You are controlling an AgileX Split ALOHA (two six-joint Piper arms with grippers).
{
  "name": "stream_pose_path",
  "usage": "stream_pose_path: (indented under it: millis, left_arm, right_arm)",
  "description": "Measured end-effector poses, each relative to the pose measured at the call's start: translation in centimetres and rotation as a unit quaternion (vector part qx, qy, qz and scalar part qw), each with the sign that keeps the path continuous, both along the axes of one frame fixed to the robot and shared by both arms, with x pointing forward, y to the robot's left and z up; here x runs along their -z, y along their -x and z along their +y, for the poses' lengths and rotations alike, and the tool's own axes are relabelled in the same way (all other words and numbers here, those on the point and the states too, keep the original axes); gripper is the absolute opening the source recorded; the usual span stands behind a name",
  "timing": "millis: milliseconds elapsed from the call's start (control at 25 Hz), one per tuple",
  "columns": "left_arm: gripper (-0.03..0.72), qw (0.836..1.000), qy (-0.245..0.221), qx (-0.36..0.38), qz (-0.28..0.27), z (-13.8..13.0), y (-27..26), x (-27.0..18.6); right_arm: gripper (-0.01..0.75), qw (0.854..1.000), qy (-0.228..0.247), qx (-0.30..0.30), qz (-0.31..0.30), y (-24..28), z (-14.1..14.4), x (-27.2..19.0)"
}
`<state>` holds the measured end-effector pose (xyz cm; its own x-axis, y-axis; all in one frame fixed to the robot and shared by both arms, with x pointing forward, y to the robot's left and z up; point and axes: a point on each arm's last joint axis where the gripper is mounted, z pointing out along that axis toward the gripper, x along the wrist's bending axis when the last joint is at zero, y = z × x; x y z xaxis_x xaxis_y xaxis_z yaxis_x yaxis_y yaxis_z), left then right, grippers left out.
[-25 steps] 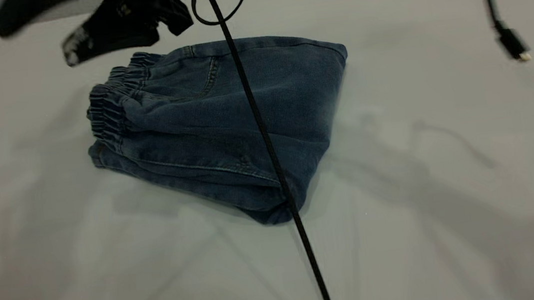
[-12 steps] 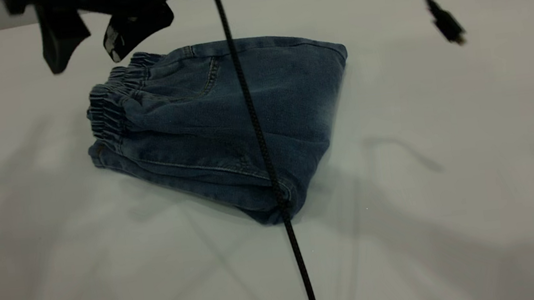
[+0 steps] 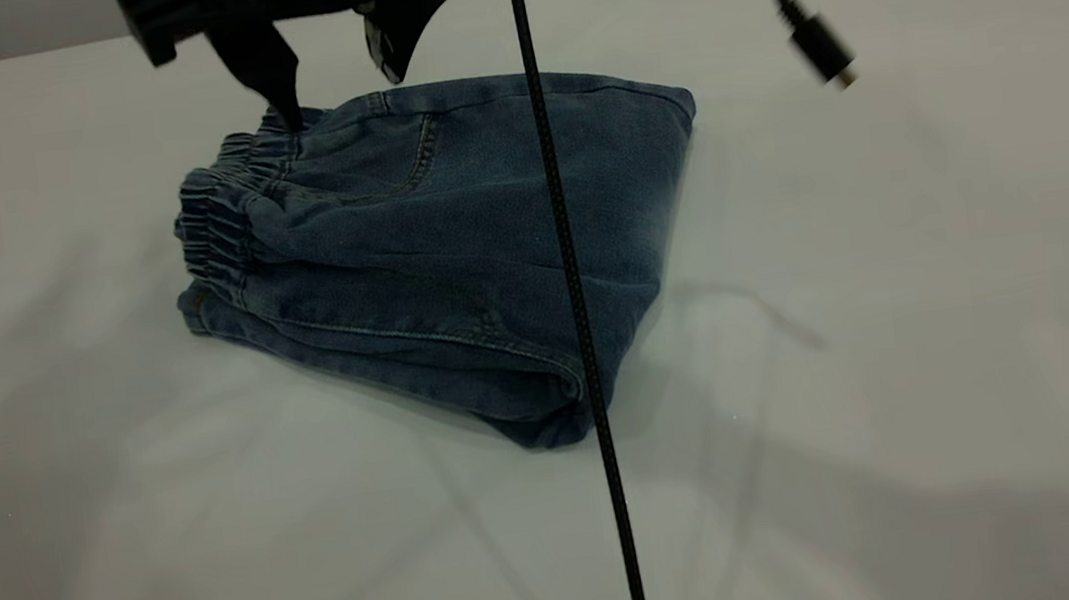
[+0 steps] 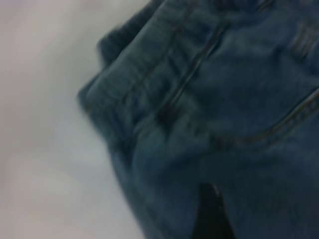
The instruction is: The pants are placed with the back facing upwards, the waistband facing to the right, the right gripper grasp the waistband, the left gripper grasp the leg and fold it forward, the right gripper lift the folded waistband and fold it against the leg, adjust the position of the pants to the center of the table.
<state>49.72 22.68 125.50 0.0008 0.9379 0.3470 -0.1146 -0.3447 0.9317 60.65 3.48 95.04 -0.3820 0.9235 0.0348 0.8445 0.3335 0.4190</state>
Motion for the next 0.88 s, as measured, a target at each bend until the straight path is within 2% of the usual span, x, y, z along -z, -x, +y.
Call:
stream_pose_path:
  millis: [120,280,480,880]
  left_arm:
    - [0.372,1.000,0.000,0.000,-0.001,0.0,0.1,-0.1]
    - [0.372,1.000,0.003,0.000,-0.008,0.3,0.6,-0.5]
    - [0.372,1.000,0.009,-0.001,-0.020,0.6,1.5,-1.1]
    - [0.372,0.999,0.013,0.010,-0.042,1.2,3.3,-2.0]
  right_arm:
    - [0.416,0.999,-0.026,0.040,0.004,-0.7,0.7,1.2]
    - [0.414,0.993,-0.066,0.076,0.055,-0.7,1.8,3.2]
    - [0.414,0.974,-0.134,0.142,0.113,-0.5,3.0,5.1]
    - [0.414,0.945,-0.187,0.242,0.116,-1.3,3.1,5.9]
